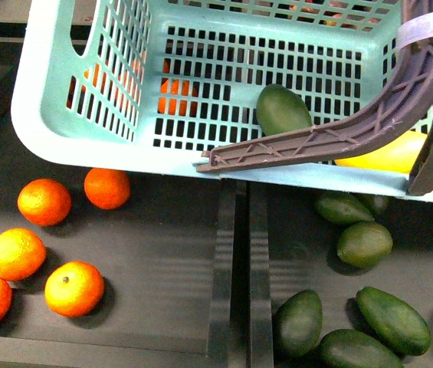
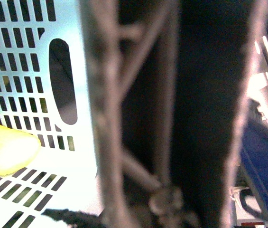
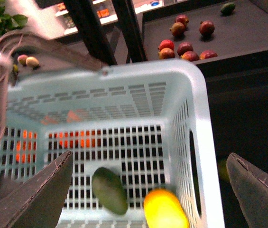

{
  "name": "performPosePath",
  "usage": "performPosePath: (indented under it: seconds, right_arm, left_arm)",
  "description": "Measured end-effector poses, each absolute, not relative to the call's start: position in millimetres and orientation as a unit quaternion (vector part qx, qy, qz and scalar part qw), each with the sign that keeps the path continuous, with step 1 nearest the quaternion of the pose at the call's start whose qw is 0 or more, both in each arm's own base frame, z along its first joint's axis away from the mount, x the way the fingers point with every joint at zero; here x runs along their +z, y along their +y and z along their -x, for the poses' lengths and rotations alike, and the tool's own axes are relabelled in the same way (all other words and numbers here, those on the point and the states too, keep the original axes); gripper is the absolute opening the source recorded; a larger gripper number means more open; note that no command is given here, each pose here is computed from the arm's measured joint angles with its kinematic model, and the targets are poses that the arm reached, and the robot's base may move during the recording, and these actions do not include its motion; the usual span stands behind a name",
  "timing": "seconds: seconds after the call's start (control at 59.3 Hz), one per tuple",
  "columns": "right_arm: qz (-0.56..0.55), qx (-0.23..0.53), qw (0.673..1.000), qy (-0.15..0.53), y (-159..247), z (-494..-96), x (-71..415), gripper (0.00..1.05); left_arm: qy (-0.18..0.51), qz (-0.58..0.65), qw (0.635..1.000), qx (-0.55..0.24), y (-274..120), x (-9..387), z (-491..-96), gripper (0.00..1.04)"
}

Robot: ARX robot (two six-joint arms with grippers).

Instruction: Pick mango and avocado into basket

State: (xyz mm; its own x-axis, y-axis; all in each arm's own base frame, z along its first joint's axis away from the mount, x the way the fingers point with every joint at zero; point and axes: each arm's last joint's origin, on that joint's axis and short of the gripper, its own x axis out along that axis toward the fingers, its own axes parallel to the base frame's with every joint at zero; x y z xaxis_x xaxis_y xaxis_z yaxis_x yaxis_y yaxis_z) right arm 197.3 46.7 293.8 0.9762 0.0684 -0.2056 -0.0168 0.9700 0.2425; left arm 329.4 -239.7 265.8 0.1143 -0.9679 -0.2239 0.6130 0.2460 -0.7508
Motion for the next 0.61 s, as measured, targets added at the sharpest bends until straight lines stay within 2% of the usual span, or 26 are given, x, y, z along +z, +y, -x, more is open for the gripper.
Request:
performPosePath:
  seconds: [0.034,0.101,0.169,0.371,0.607]
  right_arm:
    - [-0.106,0.03,0.988,0.111,51,-177,288,0.96]
    - [-0.072,0.017,0.996,0.041,50,-164,278,0.84]
    - [-0.048,0.01,0.999,0.008,45,-160,269,0.74]
    - [-0.013,0.006,1.0,0.005,30,-148,236,0.45]
    - [-0.004,0.005,1.0,0.005,18,-137,213,0.08]
  left_arm:
    - [0.355,0.247,0.706,-0.56,-239,266,-330,0.07]
    - [0.353,0.246,0.709,-0.559,-238,266,-331,0.07]
    - [0.354,0.247,0.71,-0.557,-238,266,-331,0.07]
    - [0.349,0.247,0.719,-0.548,-234,265,-334,0.07]
    - [0.353,0.249,0.711,-0.555,-235,266,-333,0.07]
